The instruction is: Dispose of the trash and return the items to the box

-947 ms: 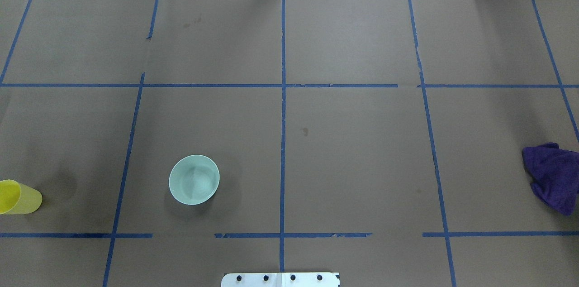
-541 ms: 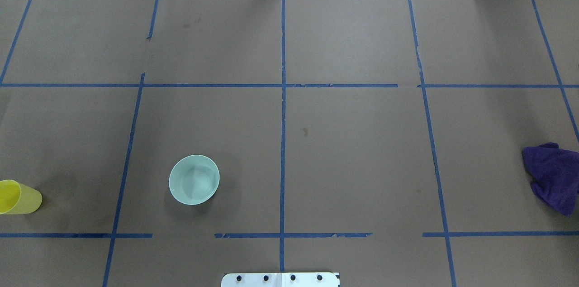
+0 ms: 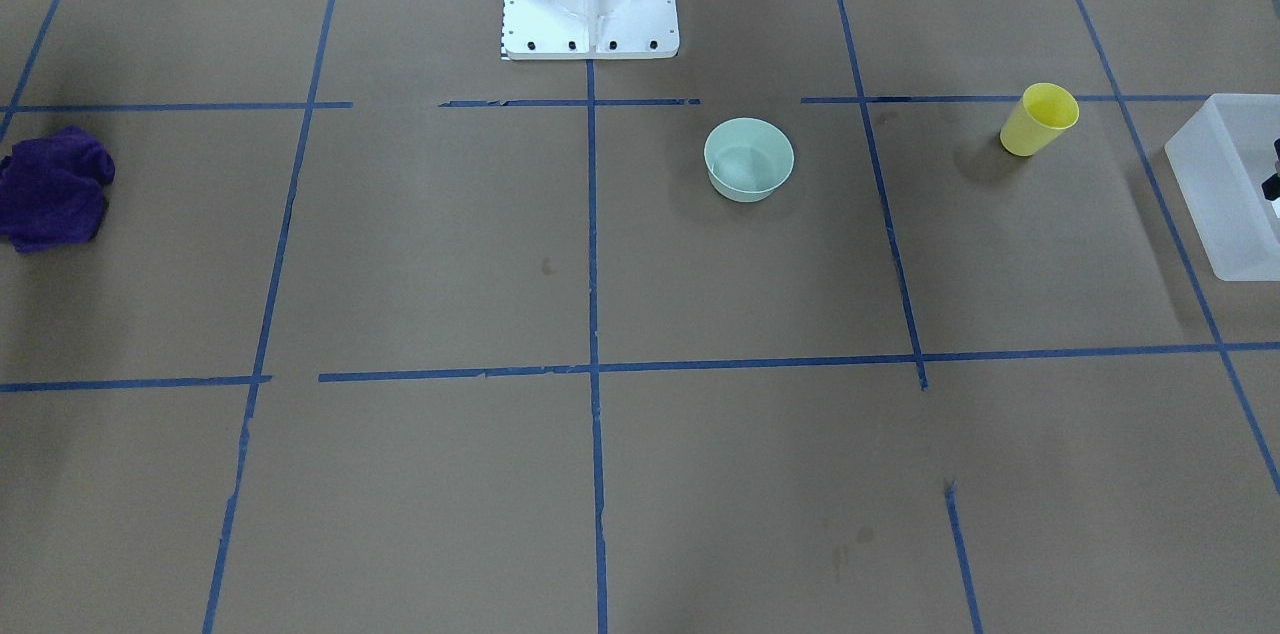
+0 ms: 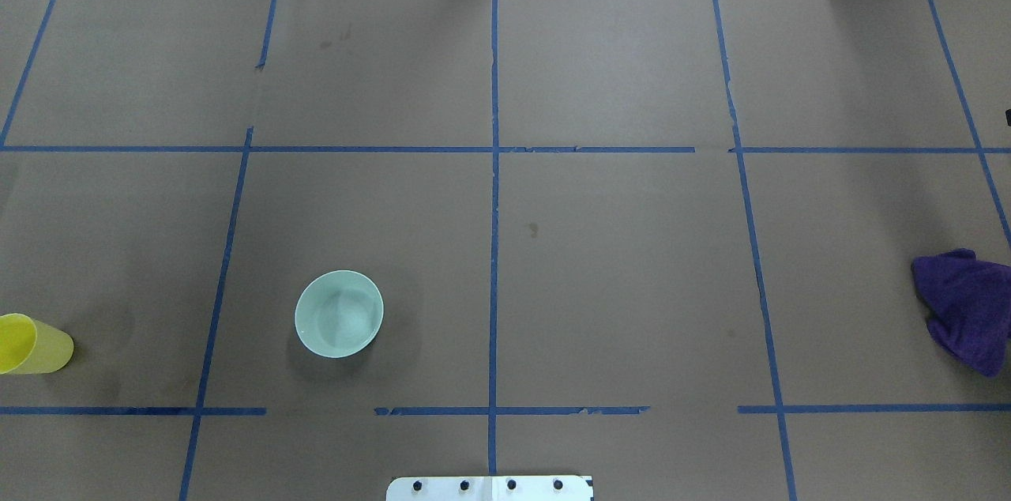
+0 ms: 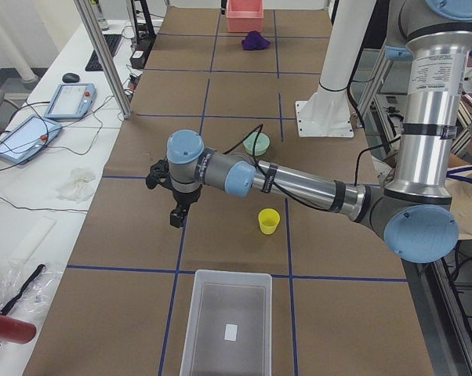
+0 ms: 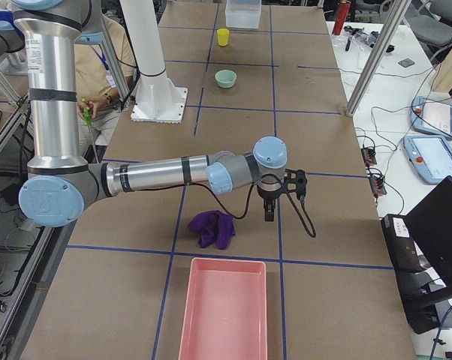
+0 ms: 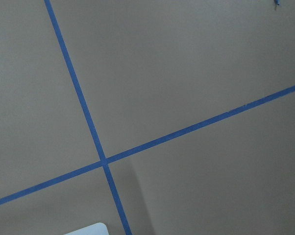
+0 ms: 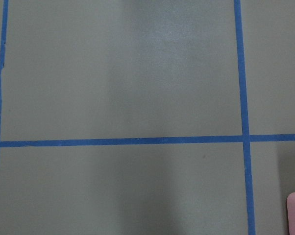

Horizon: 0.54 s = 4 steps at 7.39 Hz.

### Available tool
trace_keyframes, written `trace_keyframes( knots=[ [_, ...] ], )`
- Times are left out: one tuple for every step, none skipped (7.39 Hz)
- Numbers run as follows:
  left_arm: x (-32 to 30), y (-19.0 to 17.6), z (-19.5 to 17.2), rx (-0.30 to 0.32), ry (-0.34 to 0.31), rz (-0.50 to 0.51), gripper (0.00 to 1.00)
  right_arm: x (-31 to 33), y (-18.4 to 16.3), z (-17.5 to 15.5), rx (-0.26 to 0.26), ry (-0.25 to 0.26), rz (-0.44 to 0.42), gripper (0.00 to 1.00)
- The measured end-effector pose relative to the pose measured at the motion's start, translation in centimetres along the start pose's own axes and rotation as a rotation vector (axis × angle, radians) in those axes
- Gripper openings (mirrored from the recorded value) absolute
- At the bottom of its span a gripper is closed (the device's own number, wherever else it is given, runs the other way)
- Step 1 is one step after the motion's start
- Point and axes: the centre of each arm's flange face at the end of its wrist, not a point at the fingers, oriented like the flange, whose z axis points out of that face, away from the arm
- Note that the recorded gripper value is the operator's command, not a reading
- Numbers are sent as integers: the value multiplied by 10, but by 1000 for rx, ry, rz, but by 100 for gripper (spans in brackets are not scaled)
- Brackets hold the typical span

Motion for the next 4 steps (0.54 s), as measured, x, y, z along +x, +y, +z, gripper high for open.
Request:
trace_keyframes(
  knots=[
    [11,8,11,-9,12,4,100,2,1,2,-3,3,2,100],
    [31,18,28,-33,29,10,100,4,2,4,-6,7,4,100],
    [46,37,46,-63,43,-11,100,5,2,4,-7,8,3,100],
    [52,67,60,-67,56,-41,100,5,2,5,-7,8,0,100]
  ],
)
